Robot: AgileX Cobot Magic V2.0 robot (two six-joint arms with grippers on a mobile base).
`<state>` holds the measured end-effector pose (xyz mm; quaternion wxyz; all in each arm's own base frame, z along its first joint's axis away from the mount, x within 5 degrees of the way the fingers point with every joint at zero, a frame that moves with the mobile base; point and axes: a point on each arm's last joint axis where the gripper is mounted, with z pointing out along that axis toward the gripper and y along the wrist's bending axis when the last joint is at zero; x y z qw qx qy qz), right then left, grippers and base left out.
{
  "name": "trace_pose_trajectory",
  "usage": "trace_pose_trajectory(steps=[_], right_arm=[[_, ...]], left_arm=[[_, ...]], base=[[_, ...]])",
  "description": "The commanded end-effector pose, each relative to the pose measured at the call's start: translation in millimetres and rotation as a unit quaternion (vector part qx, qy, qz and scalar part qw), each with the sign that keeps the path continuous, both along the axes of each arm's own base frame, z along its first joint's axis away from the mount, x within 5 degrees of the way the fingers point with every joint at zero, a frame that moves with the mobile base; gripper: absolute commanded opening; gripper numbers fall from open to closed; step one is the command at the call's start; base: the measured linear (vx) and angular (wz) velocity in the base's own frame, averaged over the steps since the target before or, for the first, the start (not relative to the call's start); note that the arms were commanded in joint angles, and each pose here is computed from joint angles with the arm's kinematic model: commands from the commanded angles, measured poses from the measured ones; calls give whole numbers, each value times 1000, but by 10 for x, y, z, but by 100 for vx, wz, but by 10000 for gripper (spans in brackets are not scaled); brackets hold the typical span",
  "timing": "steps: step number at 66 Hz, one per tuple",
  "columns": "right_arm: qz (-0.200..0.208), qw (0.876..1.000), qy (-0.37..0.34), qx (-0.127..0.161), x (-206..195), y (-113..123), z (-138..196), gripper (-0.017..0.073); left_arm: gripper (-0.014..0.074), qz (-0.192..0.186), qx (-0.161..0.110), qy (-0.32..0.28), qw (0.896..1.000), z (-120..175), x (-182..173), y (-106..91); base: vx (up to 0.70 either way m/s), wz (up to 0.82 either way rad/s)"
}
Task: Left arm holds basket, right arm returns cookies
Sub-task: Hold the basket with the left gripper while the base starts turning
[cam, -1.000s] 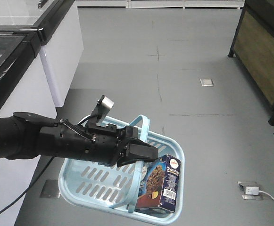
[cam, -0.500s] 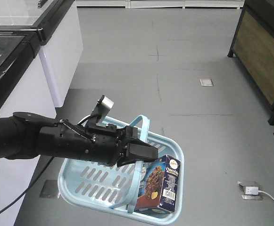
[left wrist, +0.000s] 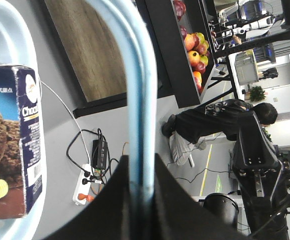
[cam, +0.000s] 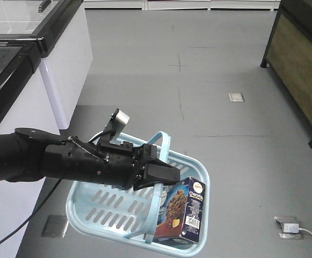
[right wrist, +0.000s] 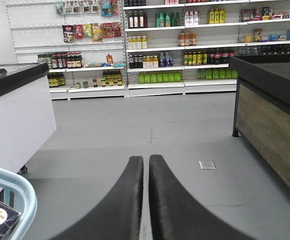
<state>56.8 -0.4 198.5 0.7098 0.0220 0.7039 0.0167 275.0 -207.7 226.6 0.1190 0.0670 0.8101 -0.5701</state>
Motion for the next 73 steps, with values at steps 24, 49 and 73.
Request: trace_pose_trajectory(steps=[24, 49, 73], right_arm=[[-1, 999, -33, -4, -5, -1, 12, -3], [-1, 999, -33, -4, -5, -1, 12, -3], [-1, 999, -33, -4, -5, -1, 12, -3]], left_arm=[[-3, -6, -63, -25, 998, 344, -47, -26], [-3, -6, -63, -25, 998, 343, -46, -25], [-3, -6, -63, -25, 998, 343, -46, -25]], base=[[17, -9], [20, -21], [20, -1]])
